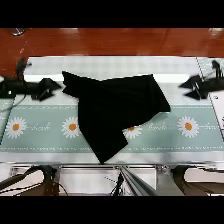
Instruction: Fold the shirts.
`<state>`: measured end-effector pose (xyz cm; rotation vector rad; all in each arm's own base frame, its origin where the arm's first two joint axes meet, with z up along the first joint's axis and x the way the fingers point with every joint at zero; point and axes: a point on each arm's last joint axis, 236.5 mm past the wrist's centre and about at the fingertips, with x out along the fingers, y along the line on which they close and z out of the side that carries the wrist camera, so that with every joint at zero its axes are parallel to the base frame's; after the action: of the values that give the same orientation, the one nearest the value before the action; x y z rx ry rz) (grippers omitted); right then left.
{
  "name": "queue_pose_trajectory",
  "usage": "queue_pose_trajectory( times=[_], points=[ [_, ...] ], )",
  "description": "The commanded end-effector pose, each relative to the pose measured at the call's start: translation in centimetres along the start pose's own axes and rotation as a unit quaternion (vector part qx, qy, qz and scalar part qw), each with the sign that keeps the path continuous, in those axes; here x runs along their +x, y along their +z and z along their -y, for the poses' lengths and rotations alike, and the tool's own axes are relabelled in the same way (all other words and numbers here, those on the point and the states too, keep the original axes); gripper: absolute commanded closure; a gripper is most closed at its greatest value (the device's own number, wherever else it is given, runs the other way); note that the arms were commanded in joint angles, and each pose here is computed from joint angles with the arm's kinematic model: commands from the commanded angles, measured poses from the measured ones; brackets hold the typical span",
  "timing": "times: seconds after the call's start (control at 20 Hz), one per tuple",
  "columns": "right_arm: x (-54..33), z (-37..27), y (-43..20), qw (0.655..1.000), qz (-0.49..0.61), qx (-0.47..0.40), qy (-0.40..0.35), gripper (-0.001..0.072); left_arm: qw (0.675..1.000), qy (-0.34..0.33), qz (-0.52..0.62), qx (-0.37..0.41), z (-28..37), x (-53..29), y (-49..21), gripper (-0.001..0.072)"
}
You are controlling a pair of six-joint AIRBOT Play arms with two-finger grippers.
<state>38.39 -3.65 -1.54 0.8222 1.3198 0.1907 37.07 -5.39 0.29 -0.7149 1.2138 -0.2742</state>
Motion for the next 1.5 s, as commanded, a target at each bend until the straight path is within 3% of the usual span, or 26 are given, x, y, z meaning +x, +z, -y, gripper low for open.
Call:
queue_pose_trajectory(
  times=[0.0,0.2,0.8,0.85,0.9,0.95,1.45],
  points=[
    [1.5,4.2,-7.2,0.997,-0.046,0.051,-0.033,0.0093,0.992,0.005,-0.098,-0.083,-3.8,0.8,-8.4,0.0004],
    [3.8,3.9,-9.6,0.997,-0.03,0.069,-0.004,0.0093,0.985,-0.043,-0.123,-0.109,-2.0,4.7,-13.5,0.0004],
    [3.8,3.3,-9.8,0.998,-0.035,0.058,0.009,0.0093,0.983,-0.022,-0.163,-0.081,0.7,10.9,-17.7,0.0009],
    [3.8,3.3,-9.7,0.998,-0.034,0.058,0.008,0.0093,0.983,-0.022,-0.163,-0.08,0.7,10.9,-17.7,0.008],
    [3.8,3.3,-9.7,0.998,-0.033,0.058,0.008,0.0093,0.984,-0.024,-0.162,-0.073,0.7,10.9,-17.7,0.0416],
    [3.8,3.2,-9.6,0.998,-0.033,0.059,0.01,0.0093,0.985,-0.027,-0.161,-0.061,0.8,10.9,-17.6,0.0669],
    [7.5,-2.5,-8.2,0.999,0.0,0.011,0.036,0.0093,0.987,-0.048,-0.147,-0.046,2.1,10.9,-16.3,0.0681]
  ],
)
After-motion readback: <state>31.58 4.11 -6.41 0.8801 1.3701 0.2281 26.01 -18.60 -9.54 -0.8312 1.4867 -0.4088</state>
